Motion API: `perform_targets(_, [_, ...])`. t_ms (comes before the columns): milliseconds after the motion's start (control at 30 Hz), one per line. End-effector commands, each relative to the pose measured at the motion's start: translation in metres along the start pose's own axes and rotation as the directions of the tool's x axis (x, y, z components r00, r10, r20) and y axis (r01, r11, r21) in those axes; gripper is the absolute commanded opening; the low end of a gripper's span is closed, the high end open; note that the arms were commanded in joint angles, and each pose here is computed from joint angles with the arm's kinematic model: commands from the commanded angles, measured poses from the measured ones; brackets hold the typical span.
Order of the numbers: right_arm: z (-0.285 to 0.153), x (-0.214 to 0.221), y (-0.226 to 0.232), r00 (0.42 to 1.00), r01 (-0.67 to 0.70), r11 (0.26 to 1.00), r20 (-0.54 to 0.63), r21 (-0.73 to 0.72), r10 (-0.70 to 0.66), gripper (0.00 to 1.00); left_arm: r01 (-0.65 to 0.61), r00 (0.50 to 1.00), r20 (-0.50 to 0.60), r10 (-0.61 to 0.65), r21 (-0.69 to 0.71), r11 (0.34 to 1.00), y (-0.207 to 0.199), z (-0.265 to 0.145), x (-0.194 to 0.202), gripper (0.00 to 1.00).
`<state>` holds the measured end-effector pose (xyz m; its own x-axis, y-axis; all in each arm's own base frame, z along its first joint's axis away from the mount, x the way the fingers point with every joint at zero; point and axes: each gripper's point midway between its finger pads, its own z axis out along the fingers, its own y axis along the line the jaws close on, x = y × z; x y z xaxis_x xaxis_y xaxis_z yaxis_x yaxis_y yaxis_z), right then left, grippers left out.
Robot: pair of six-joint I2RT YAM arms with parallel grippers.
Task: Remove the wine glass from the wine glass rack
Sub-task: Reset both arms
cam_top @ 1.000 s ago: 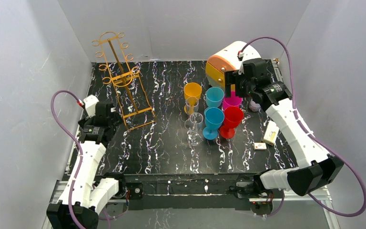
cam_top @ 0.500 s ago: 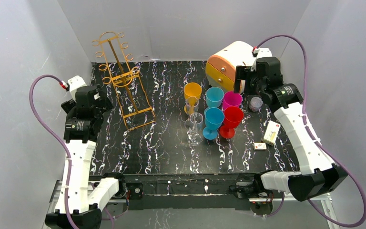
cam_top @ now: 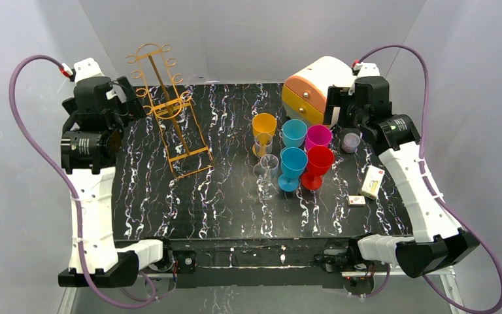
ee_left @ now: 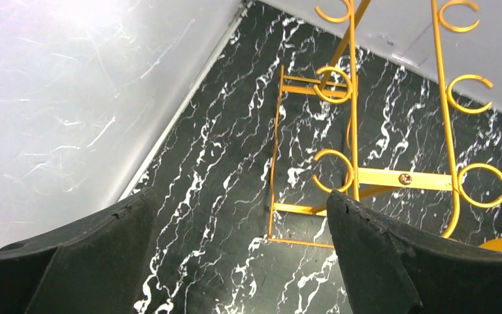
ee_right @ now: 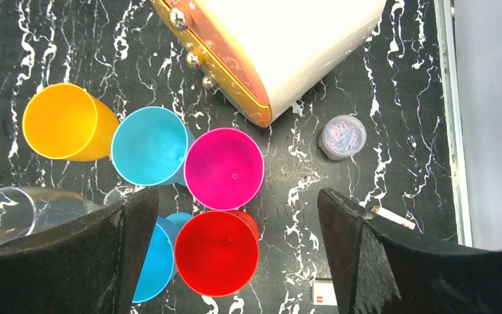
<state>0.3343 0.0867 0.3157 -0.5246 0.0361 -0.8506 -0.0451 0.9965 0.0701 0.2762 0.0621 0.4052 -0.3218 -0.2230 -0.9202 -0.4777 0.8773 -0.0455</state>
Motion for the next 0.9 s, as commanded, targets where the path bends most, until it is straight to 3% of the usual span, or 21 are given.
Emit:
perform_targets(0, [-0.015, -0.032, 0.005, 0.996, -0.045, 0.999, 0.081, -0.026, 0.047, 0.99, -0.067, 0.991, -0.112, 0.070, 0.026, 0.997, -0.004, 0.002, 0.018, 0.98])
perform_targets(267, [-0.015, -0.033, 0.015, 0.995, -0.073, 0.995, 0.066, -0.074, 0.078, 0.99, 0.022, 1.000, 0.014, -0.024, 0.123, 0.992, -0.016, -0.015, -0.009, 0.98])
perform_targets(533, [-0.013, -0.033, 0.017, 0.996, -0.061, 0.995, 0.058, -0.082, 0.066, 0.99, 0.071, 0.997, 0.027, -0.079, 0.205, 0.976, -0.028, -0.019, -0.002, 0.98])
perform_targets(867, [-0.034, -0.044, 0.052, 0.989, -0.085, 0.953, 0.091, -0.292, 0.116, 0.99, 0.073, 0.996, 0.036, -0.084, 0.242, 0.967, -0.030, -0.029, 0.001, 0.98])
